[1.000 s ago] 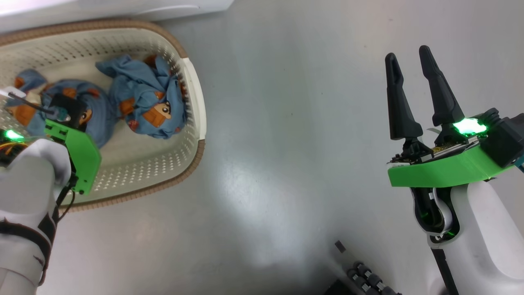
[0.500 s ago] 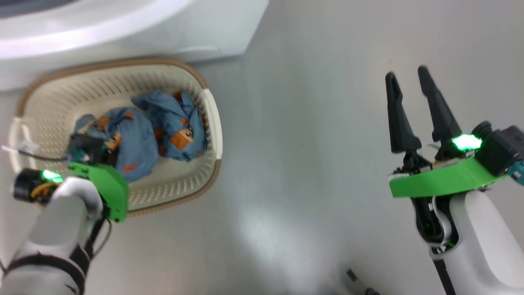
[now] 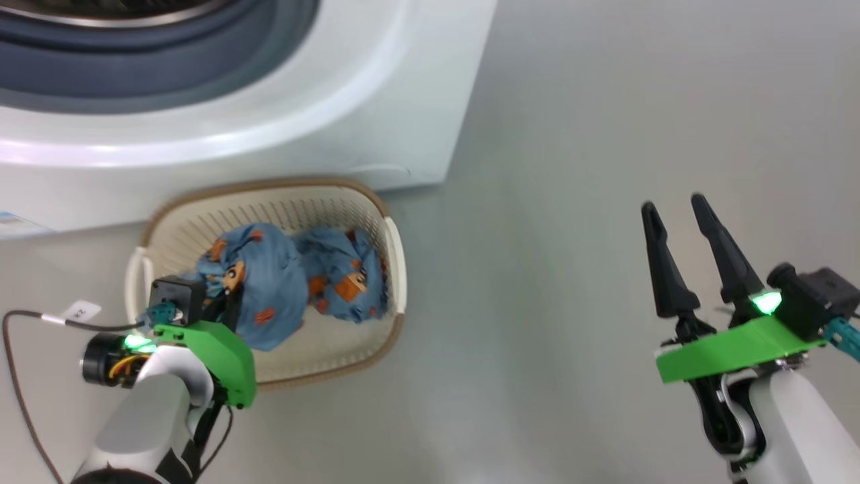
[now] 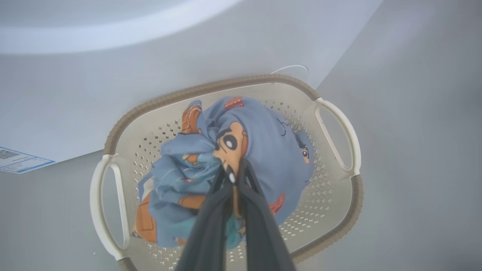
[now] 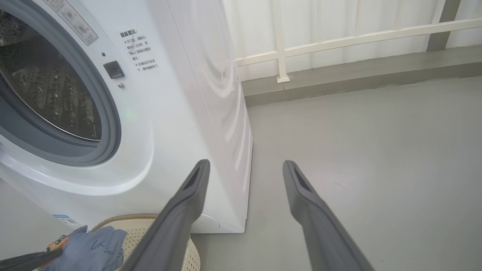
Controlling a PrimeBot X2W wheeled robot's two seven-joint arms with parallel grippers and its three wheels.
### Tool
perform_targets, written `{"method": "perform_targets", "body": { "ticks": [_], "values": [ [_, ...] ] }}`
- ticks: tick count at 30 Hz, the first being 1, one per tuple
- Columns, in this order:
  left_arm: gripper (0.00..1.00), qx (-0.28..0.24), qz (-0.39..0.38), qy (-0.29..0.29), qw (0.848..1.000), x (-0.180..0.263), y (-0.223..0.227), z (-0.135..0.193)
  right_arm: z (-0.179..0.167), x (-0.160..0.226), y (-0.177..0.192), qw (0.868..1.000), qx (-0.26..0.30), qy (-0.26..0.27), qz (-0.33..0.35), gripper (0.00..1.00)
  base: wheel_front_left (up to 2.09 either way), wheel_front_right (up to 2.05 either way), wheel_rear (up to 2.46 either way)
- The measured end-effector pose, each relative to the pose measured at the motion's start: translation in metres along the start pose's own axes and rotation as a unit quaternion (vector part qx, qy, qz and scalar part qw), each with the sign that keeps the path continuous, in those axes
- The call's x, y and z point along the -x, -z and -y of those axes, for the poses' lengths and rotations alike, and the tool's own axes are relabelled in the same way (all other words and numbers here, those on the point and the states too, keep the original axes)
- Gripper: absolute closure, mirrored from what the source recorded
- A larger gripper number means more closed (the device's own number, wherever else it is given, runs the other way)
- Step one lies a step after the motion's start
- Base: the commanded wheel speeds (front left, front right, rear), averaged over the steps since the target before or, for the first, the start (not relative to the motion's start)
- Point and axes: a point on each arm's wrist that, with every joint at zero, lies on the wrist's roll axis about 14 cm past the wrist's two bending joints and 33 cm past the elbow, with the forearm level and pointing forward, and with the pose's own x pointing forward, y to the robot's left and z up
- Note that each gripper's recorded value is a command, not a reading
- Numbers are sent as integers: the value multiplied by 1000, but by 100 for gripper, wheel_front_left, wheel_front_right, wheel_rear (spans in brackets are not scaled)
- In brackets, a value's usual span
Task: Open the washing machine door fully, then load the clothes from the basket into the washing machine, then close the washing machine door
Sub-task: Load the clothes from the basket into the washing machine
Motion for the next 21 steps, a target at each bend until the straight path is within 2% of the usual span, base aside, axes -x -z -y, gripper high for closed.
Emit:
{"method": "perform_targets", "body": {
  "ticks": [6, 14, 21],
  "values": [
    [100, 27, 87, -14, 996, 36, -42, 0, -10, 20, -10, 1000, 4, -15, 4, 0, 0, 0, 0],
    [100, 49, 153, -39, 986, 85, -58, -6, -17, 43, -18, 1000, 4, -25, 11, 0, 0, 0, 0],
    [100, 73, 218, -74, 970, 128, -74, -20, -25, 63, -22, 999, 2, -34, 15, 0, 0, 0, 0]
  ]
}}
